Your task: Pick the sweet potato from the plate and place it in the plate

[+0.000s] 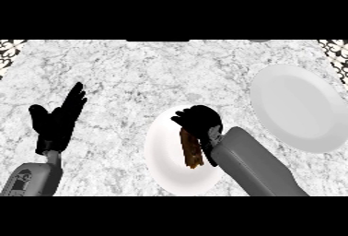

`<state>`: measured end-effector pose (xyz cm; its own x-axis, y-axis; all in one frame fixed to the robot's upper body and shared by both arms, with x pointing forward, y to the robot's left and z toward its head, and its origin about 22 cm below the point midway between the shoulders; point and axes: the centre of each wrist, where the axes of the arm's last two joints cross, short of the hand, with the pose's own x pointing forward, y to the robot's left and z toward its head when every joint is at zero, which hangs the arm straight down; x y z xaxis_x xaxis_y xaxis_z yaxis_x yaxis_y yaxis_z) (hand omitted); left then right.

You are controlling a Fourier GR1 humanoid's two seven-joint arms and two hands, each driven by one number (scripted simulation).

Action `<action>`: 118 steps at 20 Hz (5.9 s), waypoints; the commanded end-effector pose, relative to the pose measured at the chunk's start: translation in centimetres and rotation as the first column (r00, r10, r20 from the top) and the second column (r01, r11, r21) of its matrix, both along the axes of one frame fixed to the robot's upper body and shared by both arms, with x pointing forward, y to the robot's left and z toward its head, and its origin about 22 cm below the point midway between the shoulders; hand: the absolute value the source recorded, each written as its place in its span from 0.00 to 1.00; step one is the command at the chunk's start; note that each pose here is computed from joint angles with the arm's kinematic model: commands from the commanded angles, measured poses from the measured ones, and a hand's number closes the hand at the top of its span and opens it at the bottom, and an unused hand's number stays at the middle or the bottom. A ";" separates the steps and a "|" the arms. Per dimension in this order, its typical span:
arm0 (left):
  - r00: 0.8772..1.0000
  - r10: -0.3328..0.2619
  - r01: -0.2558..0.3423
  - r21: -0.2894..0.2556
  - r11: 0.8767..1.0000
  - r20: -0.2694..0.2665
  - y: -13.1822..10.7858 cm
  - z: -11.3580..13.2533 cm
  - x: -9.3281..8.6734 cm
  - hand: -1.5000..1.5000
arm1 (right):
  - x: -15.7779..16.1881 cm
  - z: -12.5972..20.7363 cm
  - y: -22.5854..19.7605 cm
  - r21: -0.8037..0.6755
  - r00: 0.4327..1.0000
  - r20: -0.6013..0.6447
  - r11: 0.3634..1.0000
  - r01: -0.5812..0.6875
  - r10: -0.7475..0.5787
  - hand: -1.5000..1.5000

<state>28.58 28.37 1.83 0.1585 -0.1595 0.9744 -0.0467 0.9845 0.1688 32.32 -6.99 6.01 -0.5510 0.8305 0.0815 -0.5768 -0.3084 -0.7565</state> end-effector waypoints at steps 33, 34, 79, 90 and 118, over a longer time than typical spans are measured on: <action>1.000 0.026 -0.026 0.006 1.000 -0.008 1.2 -0.4 -1.2 0.50 | -9.4 -2.6 -8.4 0.494 0.975 0.207 0.869 -0.031 -0.082 1.00; 0.999 0.047 -0.047 0.003 0.999 0.000 0.9 1.2 0.2 0.50 | -9.4 -1.5 -8.7 0.522 0.959 0.255 0.853 -0.027 -0.126 1.00; 1.000 -0.027 0.026 0.013 1.000 0.009 -0.3 0.1 0.4 0.50 | 2.8 -1.1 -35.0 0.799 0.695 0.219 0.534 0.275 -0.685 0.00; 1.000 0.011 -0.011 0.003 1.000 -0.012 0.4 -0.3 -0.3 0.50 | 2.0 3.2 -35.8 0.989 0.791 0.022 0.129 0.072 -0.612 0.00; 1.000 -0.031 0.031 -0.002 1.000 0.000 -0.7 1.0 0.9 0.50 | -2.3 3.0 -46.2 0.965 0.778 -0.234 -0.042 0.259 -0.583 0.00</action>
<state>28.96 28.26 2.63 0.1524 -0.1610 0.9751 -0.0236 0.9858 0.1665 30.21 -52.76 9.26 -0.1804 0.2991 0.9370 -0.0070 0.9522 -0.3053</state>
